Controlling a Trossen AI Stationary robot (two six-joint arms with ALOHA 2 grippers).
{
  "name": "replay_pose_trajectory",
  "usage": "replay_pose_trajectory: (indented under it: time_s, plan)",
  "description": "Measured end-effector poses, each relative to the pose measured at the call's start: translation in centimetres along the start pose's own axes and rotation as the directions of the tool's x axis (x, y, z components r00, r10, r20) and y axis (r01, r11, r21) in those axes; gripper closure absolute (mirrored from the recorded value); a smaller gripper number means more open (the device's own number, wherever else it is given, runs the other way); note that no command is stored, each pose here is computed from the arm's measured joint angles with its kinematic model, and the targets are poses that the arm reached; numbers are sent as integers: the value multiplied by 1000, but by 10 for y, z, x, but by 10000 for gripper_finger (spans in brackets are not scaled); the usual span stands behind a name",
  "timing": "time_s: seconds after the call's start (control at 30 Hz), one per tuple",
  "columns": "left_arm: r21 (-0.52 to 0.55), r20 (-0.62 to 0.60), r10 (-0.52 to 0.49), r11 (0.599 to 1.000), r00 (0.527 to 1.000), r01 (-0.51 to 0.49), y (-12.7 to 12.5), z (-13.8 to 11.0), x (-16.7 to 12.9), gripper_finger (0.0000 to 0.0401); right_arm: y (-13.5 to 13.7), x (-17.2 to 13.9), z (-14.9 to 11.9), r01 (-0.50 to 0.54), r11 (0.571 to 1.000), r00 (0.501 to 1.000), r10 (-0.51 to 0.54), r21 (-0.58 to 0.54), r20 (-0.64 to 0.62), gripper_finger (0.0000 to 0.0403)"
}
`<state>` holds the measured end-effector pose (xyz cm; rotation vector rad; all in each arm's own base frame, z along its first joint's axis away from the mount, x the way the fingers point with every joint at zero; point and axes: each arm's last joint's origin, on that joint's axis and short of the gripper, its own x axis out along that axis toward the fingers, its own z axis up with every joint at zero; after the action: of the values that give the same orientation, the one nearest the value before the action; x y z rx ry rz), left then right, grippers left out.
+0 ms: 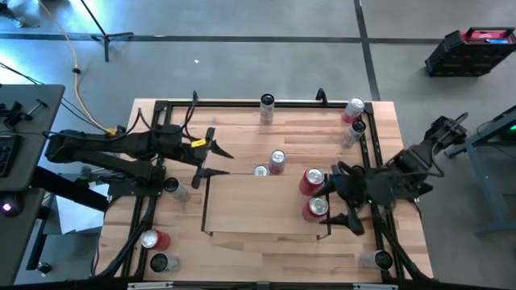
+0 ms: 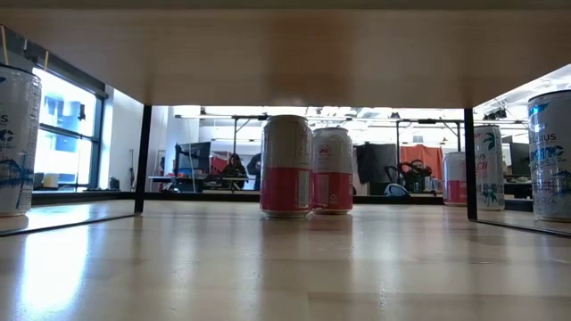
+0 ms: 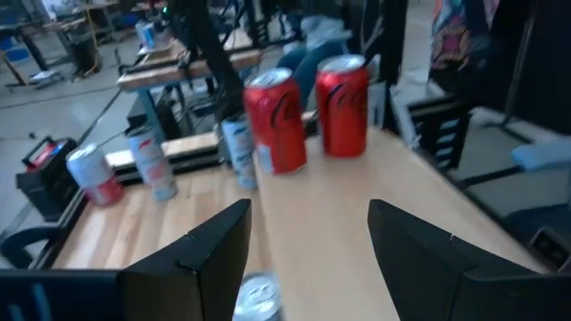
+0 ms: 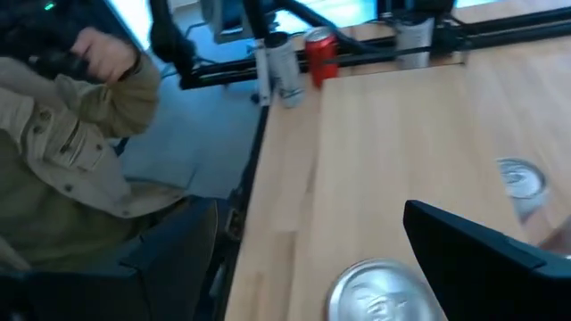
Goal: Place canned beverage on shelf
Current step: Adjust the red-black soda cans on the shelf
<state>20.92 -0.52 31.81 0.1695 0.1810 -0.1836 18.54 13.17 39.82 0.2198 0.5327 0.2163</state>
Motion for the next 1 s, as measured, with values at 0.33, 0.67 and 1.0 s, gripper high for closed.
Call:
replay_pose_trajectory:
  time_s: [0.33,0.67,1.0]
  plan:
    - [-91,83,-17,996,996,24,-21,12,0,185,28,18,-27,70,996,993,-74,-47,-96,59]
    - [-88,128,-42,995,991,54,-42,19,3,185,22,18,-33,218,976,972,-218,-7,-91,59]
    - [-88,128,-13,996,992,24,-47,20,3,185,15,38,-32,250,968,959,-248,-7,-138,59]
